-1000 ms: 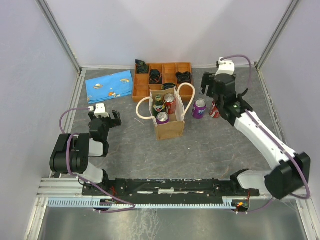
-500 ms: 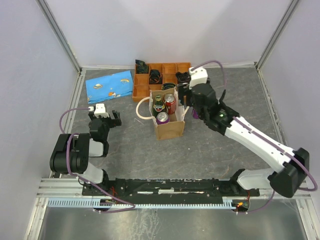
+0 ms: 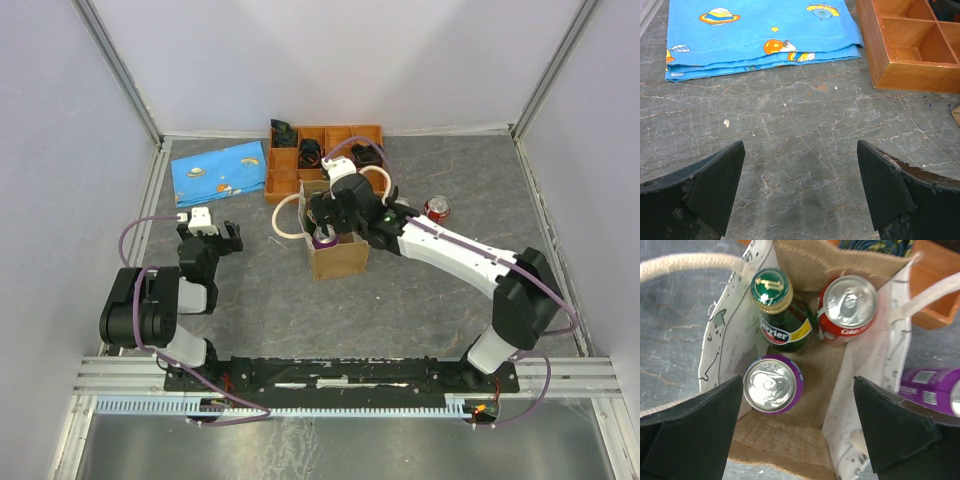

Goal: Take the beverage out of the canvas bag

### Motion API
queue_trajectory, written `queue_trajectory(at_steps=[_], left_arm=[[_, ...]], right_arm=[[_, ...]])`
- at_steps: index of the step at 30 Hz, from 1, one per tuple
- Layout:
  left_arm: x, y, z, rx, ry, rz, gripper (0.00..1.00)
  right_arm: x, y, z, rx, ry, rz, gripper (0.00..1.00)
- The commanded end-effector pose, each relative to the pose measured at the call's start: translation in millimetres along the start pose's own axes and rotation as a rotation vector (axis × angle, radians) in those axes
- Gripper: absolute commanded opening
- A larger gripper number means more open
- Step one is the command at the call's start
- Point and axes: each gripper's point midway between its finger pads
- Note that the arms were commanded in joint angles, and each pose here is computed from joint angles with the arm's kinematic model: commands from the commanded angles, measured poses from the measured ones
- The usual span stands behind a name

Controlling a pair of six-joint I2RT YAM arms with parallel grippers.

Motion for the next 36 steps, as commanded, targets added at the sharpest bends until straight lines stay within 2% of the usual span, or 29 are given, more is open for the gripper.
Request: queue_trajectory(at_steps=[1, 11, 20, 29, 32, 36], left_arm=[[-14, 2, 3, -0.007, -0.049, 0.04, 0.99], [-15, 2, 3, -0.006, -0.05, 0.04, 0.99], [-14, 2, 3, -0.007, -0.05, 0.04, 0.99], [-14, 2, 3, -0.006, -0.049, 0.04, 0.99], [-14, 2, 3, -0.006, -0.049, 0.04, 0.99], [-14, 2, 3, -0.006, -0.05, 0.041, 0.99]], right_arm=[[-3, 30, 4, -0.1, 0.022, 0.049, 0.99], [34, 43, 28, -0.109, 0.109, 0.038, 0.99], [67, 39, 56, -0.05, 0.172, 0.003, 0.99], [81, 36, 71, -0.017, 0.196, -0.015, 0.99], [81, 35, 73, -0.009, 0.193, -0.015, 0.91], [84, 34, 73, -0.008, 0.205, -0.022, 0.66]])
Point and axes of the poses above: each gripper's point midway between its finger pads, its own z axis out along the fingers, its own y axis along the line the jaws close on, x = y × z, and after that the axes turned 4 degrees about z, right-handed
